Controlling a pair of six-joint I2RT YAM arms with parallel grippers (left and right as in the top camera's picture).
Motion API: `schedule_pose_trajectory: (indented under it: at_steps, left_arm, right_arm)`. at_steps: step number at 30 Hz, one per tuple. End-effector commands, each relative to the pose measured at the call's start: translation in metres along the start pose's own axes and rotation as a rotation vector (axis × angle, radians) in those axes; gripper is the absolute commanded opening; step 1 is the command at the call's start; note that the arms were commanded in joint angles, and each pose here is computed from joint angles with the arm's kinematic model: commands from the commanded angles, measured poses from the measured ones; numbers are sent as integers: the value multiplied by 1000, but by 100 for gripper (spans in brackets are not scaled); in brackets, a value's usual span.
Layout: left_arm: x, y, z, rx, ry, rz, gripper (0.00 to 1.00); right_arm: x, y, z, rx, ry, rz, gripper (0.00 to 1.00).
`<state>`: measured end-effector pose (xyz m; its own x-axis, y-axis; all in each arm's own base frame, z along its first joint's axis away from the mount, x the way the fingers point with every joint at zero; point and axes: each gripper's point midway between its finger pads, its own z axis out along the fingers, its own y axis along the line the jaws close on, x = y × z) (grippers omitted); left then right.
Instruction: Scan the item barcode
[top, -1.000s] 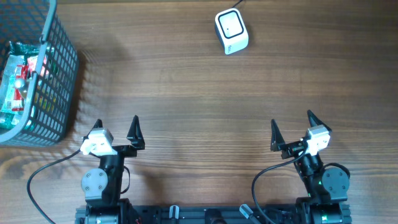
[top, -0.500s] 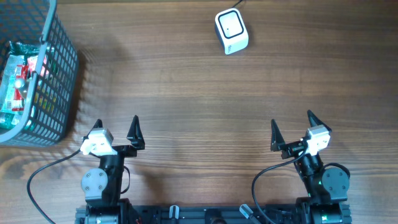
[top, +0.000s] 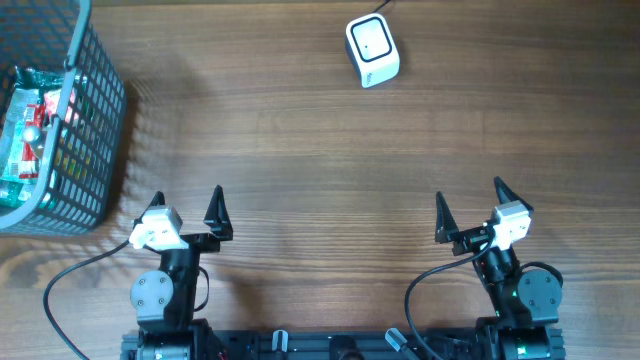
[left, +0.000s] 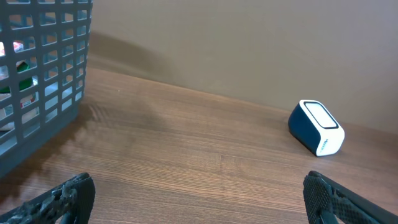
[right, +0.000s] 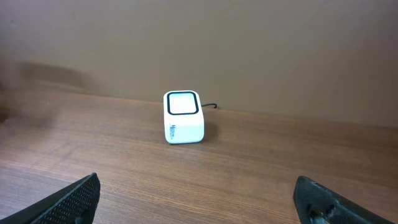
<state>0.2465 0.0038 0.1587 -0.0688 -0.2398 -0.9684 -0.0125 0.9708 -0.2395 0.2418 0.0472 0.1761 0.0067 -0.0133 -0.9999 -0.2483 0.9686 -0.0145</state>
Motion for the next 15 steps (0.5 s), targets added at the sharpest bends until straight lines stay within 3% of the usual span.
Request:
schedule_pose_trajectory:
  at_steps: [1, 7, 11, 15]
  left_arm:
    - [0, 3, 0, -18, -4, 6, 100]
    - [-3, 3, 0, -22, -16, 6, 100]
    - [-51, -9, -11, 2, -94, -66, 100]
    - [-104, -25, -33, -8, -27, -75, 100]
  right_arm:
    - [0, 2, 0, -12, -2, -12, 100]
    - [0, 2, 0, -12, -2, -12, 100]
    - [0, 2, 0, -12, -2, -12, 100]
    - [0, 2, 0, -12, -2, -12, 99]
